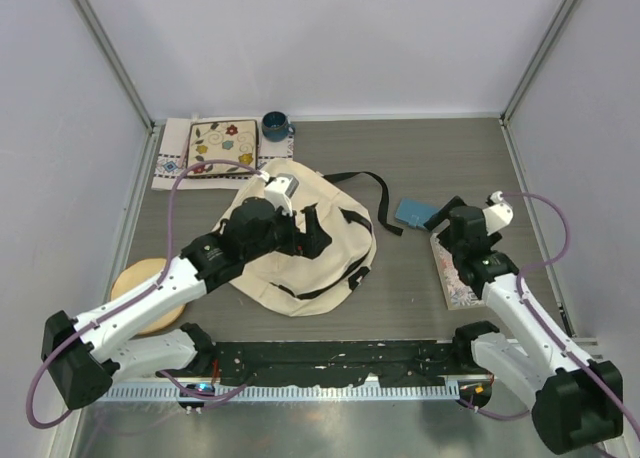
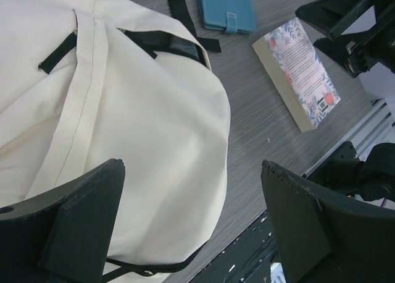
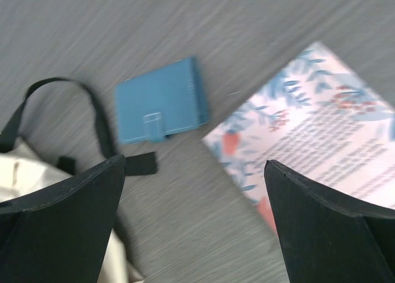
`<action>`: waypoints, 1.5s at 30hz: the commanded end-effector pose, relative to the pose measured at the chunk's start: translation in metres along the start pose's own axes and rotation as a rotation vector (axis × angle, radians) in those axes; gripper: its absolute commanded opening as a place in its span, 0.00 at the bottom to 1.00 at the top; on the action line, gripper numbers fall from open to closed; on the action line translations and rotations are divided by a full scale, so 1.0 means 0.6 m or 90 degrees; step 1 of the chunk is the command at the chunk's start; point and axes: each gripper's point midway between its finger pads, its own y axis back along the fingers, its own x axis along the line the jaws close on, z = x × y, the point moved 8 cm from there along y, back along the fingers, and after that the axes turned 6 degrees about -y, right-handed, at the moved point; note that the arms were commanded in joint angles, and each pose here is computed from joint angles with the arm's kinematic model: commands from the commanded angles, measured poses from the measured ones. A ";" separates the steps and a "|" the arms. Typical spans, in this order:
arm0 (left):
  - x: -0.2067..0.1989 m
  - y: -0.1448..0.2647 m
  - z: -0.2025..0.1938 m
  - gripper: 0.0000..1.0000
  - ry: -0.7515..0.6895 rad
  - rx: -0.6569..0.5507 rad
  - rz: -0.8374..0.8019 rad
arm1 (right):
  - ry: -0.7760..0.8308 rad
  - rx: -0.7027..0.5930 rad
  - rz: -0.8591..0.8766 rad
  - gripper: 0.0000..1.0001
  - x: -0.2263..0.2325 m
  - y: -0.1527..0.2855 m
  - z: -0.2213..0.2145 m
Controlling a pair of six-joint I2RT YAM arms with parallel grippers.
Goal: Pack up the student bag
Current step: Pick up the book from the center of the board.
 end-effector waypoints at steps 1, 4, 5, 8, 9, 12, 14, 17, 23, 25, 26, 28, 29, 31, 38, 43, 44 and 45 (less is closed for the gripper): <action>-0.032 0.006 0.064 1.00 0.009 -0.114 -0.055 | 0.000 0.024 -0.046 1.00 -0.035 -0.003 0.030; -0.044 -0.023 0.078 1.00 0.025 -0.123 -0.074 | -0.064 0.009 -0.098 1.00 -0.067 -0.019 0.046; -0.049 -0.033 0.083 1.00 0.029 -0.120 -0.075 | -0.077 -0.001 -0.120 1.00 -0.079 -0.023 0.054; -0.079 -0.079 0.085 1.00 0.041 -0.086 -0.122 | -0.083 -0.019 -0.157 1.00 -0.094 -0.028 0.069; -0.083 -0.109 0.075 1.00 0.039 -0.067 -0.123 | -0.084 -0.024 -0.170 1.00 -0.099 -0.029 0.073; -0.125 -0.142 0.079 1.00 0.012 -0.048 -0.163 | -0.076 -0.043 -0.227 1.00 -0.122 -0.036 0.091; -0.149 -0.178 0.064 0.99 0.007 -0.007 -0.190 | -0.075 -0.041 -0.252 1.00 -0.133 -0.039 0.100; -0.174 -0.216 0.045 1.00 0.024 0.031 -0.223 | -0.078 -0.018 -0.296 1.00 -0.162 -0.052 0.107; -0.199 -0.285 -0.014 1.00 0.035 0.107 -0.251 | -0.111 0.057 -0.292 1.00 -0.195 -0.078 0.089; -0.216 -0.295 -0.022 1.00 0.021 0.139 -0.260 | -0.122 0.099 -0.266 1.00 -0.193 -0.083 0.071; -0.216 -0.312 -0.042 1.00 0.021 0.163 -0.256 | -0.127 0.109 -0.258 1.00 -0.192 -0.085 0.066; -0.224 -0.322 -0.056 1.00 0.029 0.182 -0.270 | -0.137 0.129 -0.229 1.00 -0.191 -0.085 0.050; -0.226 -0.325 -0.061 1.00 0.038 0.188 -0.274 | -0.141 0.128 -0.220 1.00 -0.190 -0.081 0.048; -0.226 -0.338 -0.078 1.00 0.049 0.205 -0.283 | -0.151 0.136 -0.213 0.99 -0.192 -0.076 0.037; -0.226 -0.367 -0.116 1.00 0.091 0.242 -0.302 | -0.179 0.220 -0.120 0.95 -0.176 -0.044 -0.003; -0.225 -0.393 -0.136 1.00 0.110 0.258 -0.306 | -0.175 0.251 -0.089 0.94 -0.177 -0.031 -0.022; -0.227 -0.397 -0.136 1.00 0.113 0.256 -0.307 | -0.172 0.254 -0.082 0.93 -0.175 -0.029 -0.022; -0.228 -0.400 -0.135 1.00 0.116 0.254 -0.310 | -0.171 0.275 -0.054 0.92 -0.169 -0.025 -0.025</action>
